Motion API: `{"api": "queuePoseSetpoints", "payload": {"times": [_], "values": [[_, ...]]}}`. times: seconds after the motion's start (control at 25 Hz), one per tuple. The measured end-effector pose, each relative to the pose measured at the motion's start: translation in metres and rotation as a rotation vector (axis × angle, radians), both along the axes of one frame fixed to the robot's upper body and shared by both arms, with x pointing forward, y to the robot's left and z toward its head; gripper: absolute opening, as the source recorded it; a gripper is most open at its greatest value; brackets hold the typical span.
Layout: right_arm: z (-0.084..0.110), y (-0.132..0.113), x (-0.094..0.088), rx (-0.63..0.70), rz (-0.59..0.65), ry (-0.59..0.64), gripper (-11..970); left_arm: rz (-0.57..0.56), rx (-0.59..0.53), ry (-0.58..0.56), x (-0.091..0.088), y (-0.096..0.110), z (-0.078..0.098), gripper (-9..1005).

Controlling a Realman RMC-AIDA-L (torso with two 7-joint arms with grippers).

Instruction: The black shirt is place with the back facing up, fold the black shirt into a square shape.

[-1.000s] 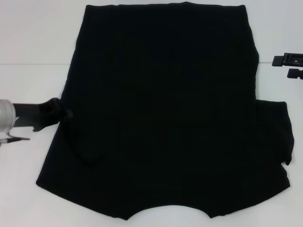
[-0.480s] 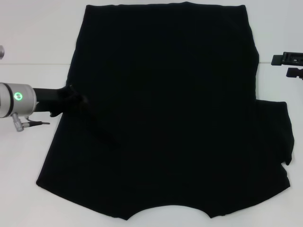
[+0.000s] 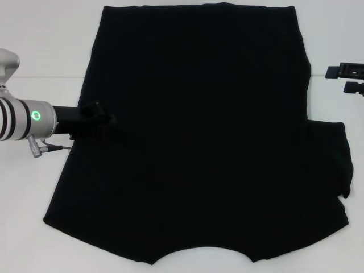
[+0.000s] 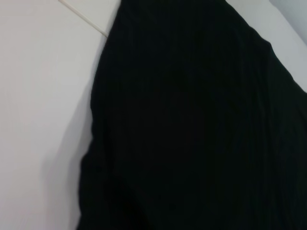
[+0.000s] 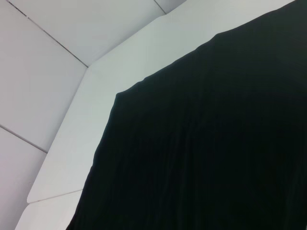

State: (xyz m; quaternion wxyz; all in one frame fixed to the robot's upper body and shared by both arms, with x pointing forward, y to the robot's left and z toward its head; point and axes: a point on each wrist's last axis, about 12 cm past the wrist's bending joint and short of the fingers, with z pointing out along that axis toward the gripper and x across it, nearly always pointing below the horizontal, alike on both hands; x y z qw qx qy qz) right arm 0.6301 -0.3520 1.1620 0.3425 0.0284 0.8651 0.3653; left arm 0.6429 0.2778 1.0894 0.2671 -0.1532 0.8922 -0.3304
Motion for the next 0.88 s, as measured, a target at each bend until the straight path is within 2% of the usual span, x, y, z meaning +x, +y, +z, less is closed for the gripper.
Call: {"api": "queuePoseSetpoints", "payload": {"times": [0.12, 0.16, 0.28, 0.44, 0.52, 0.68, 0.88], "values": [[0.0, 0.0, 0.001, -0.001, -0.002, -0.002, 853, -0.059, 0.036, -0.002, 0.0, -0.008, 0.0, 183], [0.001, 0.0, 0.001, -0.002, -0.003, -0.003, 853, -0.109, 0.043, -0.003, 0.0, -0.015, 0.002, 220], [0.001, 0.0, 0.001, -0.002, -0.002, -0.003, 853, -0.141, 0.033, 0.0, -0.001, -0.018, 0.006, 320], [0.001, 0.002, 0.001, -0.002, 0.009, 0.001, 854, -0.182, 0.001, 0.005, -0.011, -0.006, 0.013, 453], [0.001, 0.002, -0.001, -0.001, 0.022, 0.006, 854, -0.223, -0.015, -0.006, -0.02, 0.004, 0.017, 477], [0.001, -0.002, -0.004, -0.016, 0.044, 0.033, 853, -0.367, -0.017, -0.109, -0.045, 0.029, 0.022, 526], [-0.001, -0.01, -0.01, -0.036, 0.043, 0.076, 852, -0.494, 0.038, -0.33, -0.07, 0.044, 0.015, 572]]}}
